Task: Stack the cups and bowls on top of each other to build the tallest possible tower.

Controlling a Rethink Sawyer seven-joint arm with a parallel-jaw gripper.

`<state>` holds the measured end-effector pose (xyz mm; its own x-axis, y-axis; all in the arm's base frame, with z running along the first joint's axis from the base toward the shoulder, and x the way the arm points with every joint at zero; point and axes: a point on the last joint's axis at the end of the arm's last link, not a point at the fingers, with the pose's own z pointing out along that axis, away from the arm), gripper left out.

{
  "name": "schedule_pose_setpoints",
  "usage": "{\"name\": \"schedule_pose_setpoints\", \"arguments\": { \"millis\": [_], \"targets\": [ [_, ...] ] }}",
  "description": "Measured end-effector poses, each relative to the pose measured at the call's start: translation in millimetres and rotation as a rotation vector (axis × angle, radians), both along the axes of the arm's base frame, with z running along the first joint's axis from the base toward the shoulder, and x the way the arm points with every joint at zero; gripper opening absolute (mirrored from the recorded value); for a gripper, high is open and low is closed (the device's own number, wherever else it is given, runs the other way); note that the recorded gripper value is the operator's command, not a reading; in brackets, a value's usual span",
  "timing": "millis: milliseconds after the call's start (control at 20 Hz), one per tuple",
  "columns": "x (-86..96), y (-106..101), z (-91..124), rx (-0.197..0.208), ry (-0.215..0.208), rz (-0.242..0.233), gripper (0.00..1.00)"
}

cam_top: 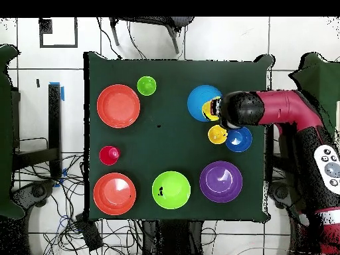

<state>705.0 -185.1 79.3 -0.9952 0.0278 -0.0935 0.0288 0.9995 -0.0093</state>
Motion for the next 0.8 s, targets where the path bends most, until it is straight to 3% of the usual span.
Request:
{"name": "schedule_pose_setpoints", "arguments": {
  "millis": [350,800],
  "targets": [
    [3.2,0,56,-0.042,0.002,-0.003,1.0],
    [5.7,-3,74,-0.064,-0.008,-0.006,1.0]
  ]
}}
